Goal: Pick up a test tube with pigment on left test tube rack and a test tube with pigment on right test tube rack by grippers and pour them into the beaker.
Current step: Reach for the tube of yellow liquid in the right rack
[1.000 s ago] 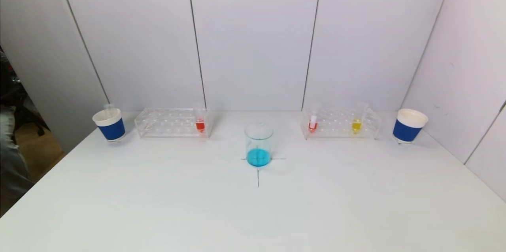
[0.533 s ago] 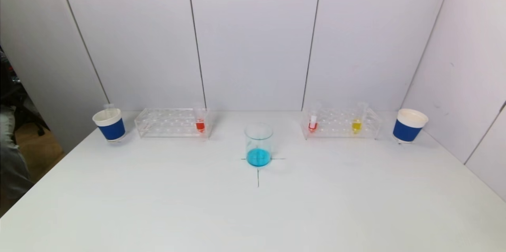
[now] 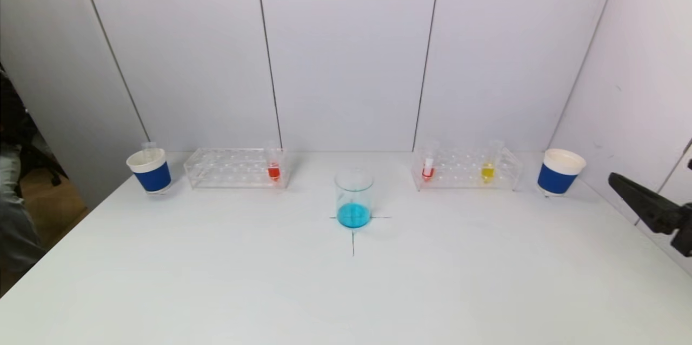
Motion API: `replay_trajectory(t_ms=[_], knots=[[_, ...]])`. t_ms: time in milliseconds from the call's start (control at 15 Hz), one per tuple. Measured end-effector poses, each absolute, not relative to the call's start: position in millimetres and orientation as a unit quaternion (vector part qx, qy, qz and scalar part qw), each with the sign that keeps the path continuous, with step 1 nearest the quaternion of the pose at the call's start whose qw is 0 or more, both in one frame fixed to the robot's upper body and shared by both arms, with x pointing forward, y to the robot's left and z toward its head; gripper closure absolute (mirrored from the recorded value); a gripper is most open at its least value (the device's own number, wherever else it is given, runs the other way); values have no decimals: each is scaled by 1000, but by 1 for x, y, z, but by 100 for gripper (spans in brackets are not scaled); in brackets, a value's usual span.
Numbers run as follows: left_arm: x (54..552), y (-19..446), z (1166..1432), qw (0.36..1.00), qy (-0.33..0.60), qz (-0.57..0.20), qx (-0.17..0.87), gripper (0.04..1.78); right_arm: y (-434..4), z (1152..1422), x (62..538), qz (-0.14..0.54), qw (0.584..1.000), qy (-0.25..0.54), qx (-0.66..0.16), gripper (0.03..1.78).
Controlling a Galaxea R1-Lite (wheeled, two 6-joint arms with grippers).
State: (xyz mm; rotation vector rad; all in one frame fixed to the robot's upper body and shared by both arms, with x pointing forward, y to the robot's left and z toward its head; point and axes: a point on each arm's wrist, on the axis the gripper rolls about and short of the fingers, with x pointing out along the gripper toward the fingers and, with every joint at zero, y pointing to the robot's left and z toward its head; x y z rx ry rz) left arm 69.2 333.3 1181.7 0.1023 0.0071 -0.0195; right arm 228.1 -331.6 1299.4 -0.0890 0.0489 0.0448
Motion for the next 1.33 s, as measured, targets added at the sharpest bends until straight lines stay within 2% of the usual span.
replay_trajectory(t_ms=[333,667,867,1067,1333], knots=[[69,333,1182,999,4,-10,51,6,-330,1272,295,8,999,38,-28,4],[69,333,1182,999,4,-10,51,6,-329,1225,351,-11,999,38,-23,4],[69,333,1182,999,4,-10,51,6,-327,1200,381,-23,999,38,15,4],[69,333,1182,999,4,-10,51,6,-324,1181,400,-23,998,54,26,4],[69,333,1182,999,4,-10,51,6,-322,1169,418,-21,998,57,26,4]])
